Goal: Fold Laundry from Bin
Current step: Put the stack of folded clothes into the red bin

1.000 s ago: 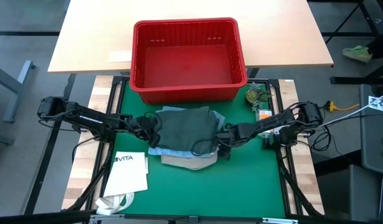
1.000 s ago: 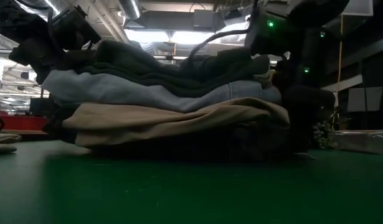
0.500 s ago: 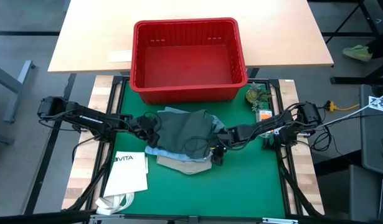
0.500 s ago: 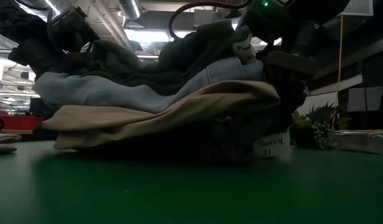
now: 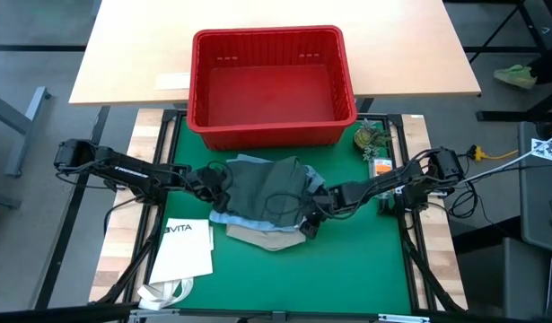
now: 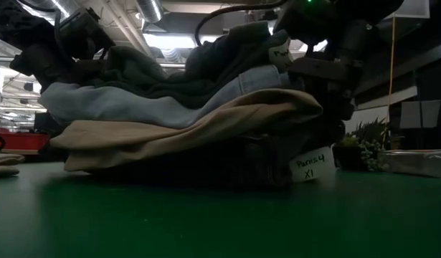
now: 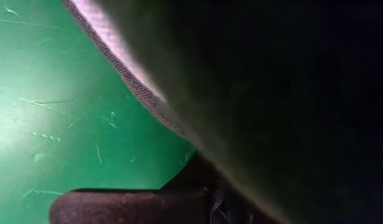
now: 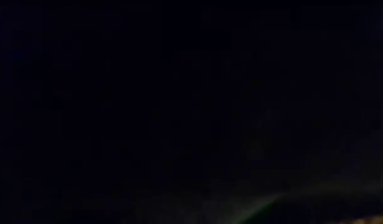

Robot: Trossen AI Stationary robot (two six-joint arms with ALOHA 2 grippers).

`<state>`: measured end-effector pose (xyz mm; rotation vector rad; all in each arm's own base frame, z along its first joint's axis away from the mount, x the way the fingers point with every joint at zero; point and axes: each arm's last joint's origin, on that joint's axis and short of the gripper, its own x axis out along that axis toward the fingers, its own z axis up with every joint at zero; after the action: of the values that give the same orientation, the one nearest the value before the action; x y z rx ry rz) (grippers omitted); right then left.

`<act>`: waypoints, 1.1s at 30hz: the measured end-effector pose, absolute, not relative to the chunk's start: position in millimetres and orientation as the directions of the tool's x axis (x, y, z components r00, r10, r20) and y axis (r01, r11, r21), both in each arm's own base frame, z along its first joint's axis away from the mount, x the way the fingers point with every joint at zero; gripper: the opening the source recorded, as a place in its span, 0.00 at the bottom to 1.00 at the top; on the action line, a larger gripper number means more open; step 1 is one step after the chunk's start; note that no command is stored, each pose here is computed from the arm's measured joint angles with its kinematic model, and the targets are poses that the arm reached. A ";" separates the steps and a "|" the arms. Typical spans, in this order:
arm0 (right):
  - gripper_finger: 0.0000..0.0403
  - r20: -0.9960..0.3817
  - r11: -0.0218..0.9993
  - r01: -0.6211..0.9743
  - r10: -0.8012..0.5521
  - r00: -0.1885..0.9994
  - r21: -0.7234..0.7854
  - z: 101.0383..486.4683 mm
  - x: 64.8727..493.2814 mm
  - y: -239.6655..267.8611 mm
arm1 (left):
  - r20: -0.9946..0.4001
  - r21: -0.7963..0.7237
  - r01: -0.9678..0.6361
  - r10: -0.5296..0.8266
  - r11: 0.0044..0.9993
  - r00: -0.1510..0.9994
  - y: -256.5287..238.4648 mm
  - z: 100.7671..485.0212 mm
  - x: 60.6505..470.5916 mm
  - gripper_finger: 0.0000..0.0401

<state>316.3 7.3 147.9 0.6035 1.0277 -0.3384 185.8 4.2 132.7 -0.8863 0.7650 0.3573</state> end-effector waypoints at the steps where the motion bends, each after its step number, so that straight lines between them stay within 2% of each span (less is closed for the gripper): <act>1: 0.35 -0.877 0.785 0.541 0.007 0.480 0.302 147.7 315.6 4.5 | -0.727 -0.560 -0.573 -0.024 0.598 0.686 4.2 132.6 185.8 0.02; 9: 0.35 -0.929 0.744 0.646 -0.096 0.359 0.173 143.0 303.9 -18.1 | -0.727 -0.562 -0.570 -0.028 0.599 0.686 4.0 133.3 186.2 0.02; 13: 0.35 -0.931 0.711 0.688 -0.139 0.338 0.144 142.5 301.4 -32.9 | -0.729 -0.558 -0.570 -0.028 0.603 0.684 2.8 133.2 186.1 0.02; 18: 0.35 -0.917 0.686 0.704 -0.136 0.375 0.186 143.1 302.2 -52.1 | -0.734 -0.553 -0.563 -0.040 0.614 0.678 -1.3 132.6 185.5 0.02; 27: 0.35 -0.874 0.717 0.606 0.009 0.486 0.344 153.4 305.7 -57.7 | -0.736 -0.550 -0.555 -0.049 0.624 0.675 -4.6 132.4 185.3 0.02; 33: 0.35 -0.839 0.722 0.582 -0.003 0.544 0.375 170.2 303.3 -57.8 | -0.735 -0.555 -0.550 -0.059 0.624 0.675 -5.1 132.5 185.3 0.02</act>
<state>303.3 -57.8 170.2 0.6979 0.9443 -0.3826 185.3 -5.1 132.5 -0.8662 0.7967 0.3193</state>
